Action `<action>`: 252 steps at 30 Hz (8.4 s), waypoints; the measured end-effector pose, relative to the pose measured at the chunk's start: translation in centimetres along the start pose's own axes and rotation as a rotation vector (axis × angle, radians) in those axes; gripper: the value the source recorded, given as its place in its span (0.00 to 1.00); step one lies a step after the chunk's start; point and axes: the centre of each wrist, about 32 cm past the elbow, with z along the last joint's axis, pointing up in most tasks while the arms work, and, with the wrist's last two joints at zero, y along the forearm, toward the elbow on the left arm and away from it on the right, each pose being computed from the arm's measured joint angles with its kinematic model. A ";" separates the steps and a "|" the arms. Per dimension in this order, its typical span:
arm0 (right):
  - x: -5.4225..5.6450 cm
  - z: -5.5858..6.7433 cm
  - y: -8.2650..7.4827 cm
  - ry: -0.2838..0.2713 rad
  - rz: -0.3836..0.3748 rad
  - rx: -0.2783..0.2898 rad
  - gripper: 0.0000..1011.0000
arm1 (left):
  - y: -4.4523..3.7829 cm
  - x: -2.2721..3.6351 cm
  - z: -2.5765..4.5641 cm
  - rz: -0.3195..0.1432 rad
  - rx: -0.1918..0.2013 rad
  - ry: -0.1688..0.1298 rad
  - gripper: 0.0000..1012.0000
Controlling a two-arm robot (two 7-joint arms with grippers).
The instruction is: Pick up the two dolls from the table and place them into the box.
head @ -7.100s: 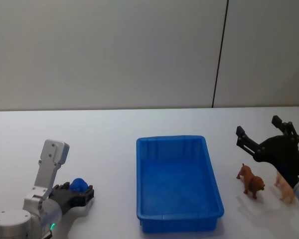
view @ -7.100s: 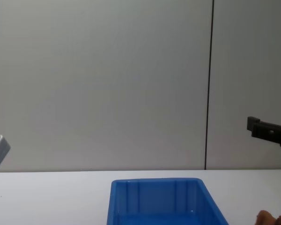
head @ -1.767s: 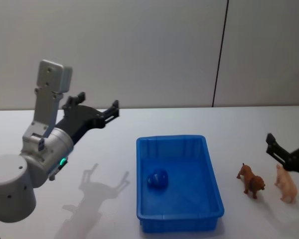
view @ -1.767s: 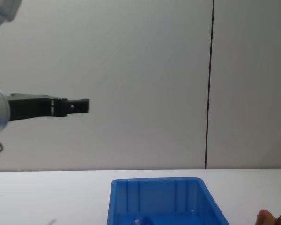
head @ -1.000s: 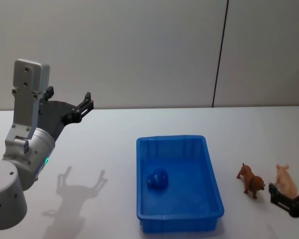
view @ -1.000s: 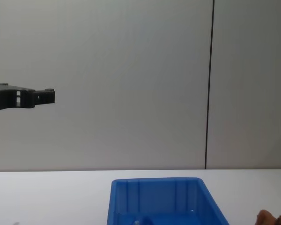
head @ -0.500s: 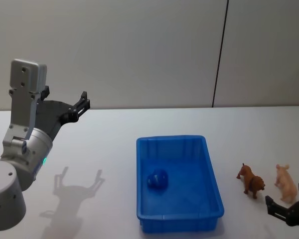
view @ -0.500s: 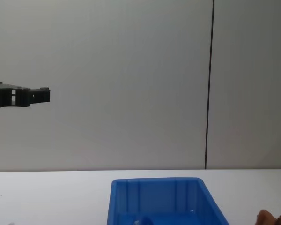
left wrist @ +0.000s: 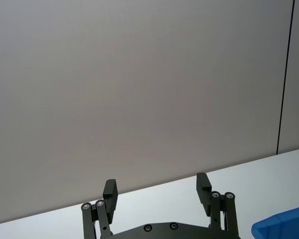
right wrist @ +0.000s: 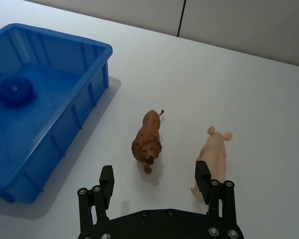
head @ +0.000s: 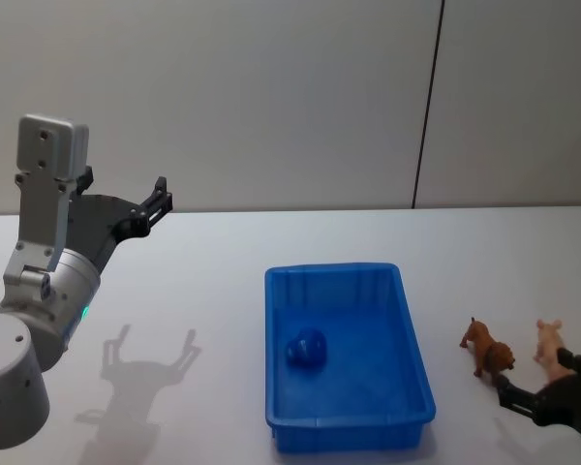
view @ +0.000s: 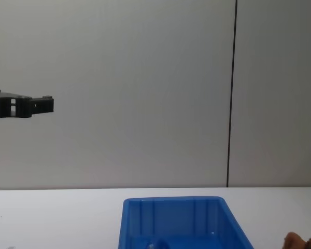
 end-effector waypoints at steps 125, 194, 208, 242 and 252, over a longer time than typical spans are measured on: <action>-2.6 8.2 7.7 -0.100 0.354 0.153 0.63 | 0.02 -0.01 0.00 0.002 0.000 0.000 0.99; 1.6 2.1 -1.7 0.186 -0.208 -0.002 0.99 | 0.02 -0.01 0.00 0.002 0.000 0.000 0.99; 1.8 1.7 -0.9 0.236 -0.217 -0.088 0.99 | 0.02 -0.01 0.00 0.002 0.000 0.000 0.99; 2.3 1.5 6.2 0.246 -0.167 -0.198 0.97 | 0.02 -0.01 0.00 0.002 0.000 0.000 0.99; 2.3 1.6 7.0 0.243 -0.159 -0.206 0.75 | 0.02 -0.01 0.00 0.002 0.000 0.000 0.99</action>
